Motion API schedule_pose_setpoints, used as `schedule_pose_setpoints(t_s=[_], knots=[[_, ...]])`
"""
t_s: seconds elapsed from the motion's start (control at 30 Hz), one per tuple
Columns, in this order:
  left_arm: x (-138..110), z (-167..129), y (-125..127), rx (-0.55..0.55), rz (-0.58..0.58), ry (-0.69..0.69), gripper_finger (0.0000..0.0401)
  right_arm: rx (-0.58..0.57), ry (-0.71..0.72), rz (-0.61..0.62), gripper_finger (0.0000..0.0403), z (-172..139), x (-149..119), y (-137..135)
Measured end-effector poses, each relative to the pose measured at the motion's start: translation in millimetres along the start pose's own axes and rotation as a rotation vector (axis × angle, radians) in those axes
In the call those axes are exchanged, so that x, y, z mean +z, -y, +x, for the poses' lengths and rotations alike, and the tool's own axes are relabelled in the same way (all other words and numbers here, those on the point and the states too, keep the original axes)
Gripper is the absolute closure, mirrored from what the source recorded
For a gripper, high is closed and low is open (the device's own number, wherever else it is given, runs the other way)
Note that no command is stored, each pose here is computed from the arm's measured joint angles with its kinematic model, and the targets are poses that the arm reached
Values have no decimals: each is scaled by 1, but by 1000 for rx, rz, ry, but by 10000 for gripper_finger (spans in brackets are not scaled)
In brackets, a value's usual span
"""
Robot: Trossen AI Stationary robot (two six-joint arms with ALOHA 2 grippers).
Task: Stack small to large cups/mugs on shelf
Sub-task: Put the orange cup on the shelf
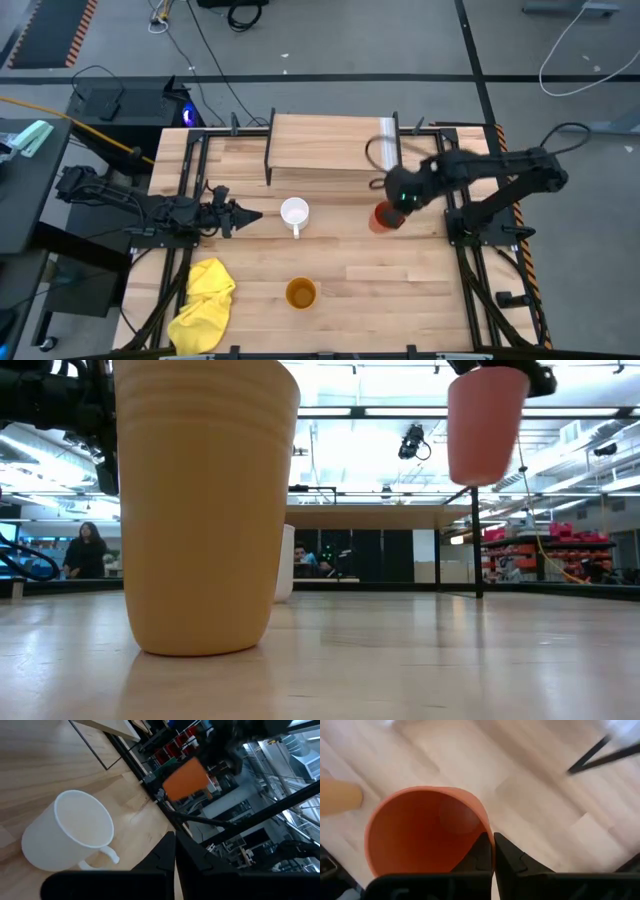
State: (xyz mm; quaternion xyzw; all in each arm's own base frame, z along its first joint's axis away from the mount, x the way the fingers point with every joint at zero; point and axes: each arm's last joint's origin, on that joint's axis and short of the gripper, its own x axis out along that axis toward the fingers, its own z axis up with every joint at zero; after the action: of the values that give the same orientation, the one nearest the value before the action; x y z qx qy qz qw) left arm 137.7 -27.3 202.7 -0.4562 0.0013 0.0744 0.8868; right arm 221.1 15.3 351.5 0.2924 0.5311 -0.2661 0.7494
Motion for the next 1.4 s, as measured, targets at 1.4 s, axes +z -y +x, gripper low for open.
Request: schedule_pose_setpoints(t_s=[1.4], knots=[[1,0,0,14,-9,22,390,-35,74,71,400,-36,180,125]])
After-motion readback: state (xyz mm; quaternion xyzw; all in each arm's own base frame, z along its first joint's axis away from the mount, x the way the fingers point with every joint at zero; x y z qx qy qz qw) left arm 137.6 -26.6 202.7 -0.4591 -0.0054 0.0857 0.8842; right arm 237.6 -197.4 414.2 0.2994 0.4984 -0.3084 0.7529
